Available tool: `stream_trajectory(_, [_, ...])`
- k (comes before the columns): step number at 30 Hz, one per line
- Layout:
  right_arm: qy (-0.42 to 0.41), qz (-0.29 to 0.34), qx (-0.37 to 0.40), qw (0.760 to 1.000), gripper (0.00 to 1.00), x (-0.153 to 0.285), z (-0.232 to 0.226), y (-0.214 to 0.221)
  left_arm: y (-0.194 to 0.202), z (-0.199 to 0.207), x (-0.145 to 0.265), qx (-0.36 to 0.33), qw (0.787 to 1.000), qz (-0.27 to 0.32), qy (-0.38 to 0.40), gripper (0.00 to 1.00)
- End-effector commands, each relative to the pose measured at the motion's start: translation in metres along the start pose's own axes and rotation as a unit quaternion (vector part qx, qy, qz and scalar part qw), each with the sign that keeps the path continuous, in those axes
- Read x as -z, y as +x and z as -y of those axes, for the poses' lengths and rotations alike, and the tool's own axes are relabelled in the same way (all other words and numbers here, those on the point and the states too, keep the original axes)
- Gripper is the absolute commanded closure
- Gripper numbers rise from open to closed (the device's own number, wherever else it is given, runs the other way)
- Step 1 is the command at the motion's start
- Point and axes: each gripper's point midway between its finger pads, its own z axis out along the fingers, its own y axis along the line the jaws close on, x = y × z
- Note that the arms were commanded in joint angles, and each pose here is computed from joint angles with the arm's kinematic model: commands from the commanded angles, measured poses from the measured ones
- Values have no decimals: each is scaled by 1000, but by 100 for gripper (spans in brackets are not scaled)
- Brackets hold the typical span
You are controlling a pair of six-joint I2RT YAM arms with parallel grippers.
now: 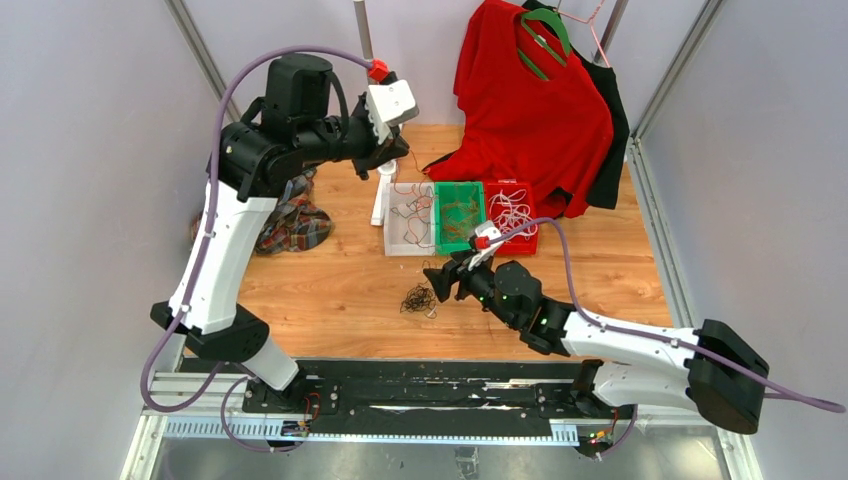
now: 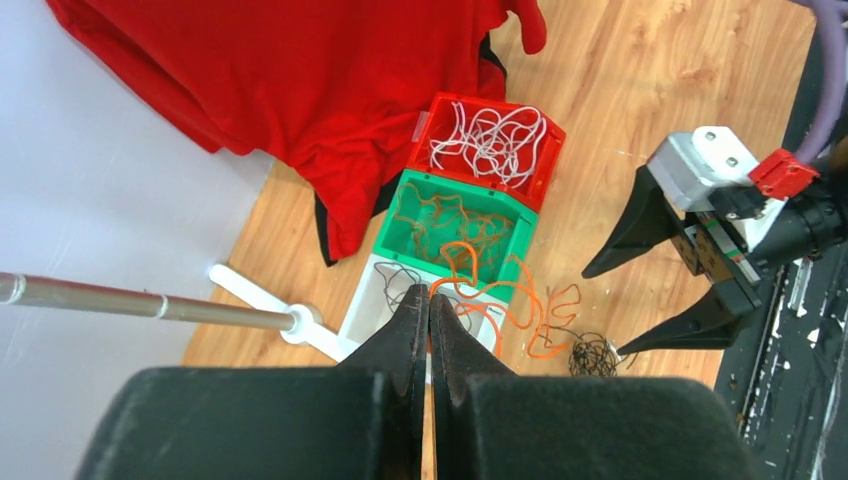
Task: Untangle the cables
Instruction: Untie the cable.
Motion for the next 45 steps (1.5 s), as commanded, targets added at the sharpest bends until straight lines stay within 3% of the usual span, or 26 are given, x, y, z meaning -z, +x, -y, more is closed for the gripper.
stream_trajectory(1, [70,0,26,997,29,11,27,-17,-25,-9,-4,-13,999,42,-14,100])
stream_trajectory(7, [202,20,19,979,29,36,80,-32,-20,-13,-24,-5,999,36,-1,100])
stream_trajectory(17, [254,18,9,967,31,51,110,-34,-20,-20,-31,-13,999,31,-10,100])
stream_trajectory(34, [45,1,-18,999,26,2,32,-32,-50,-21,19,-70,993,73,-61,100])
stream_trajectory(45, [-4,-38,-53,998,25,-33,9,2,-58,-14,34,-69,992,88,-63,100])
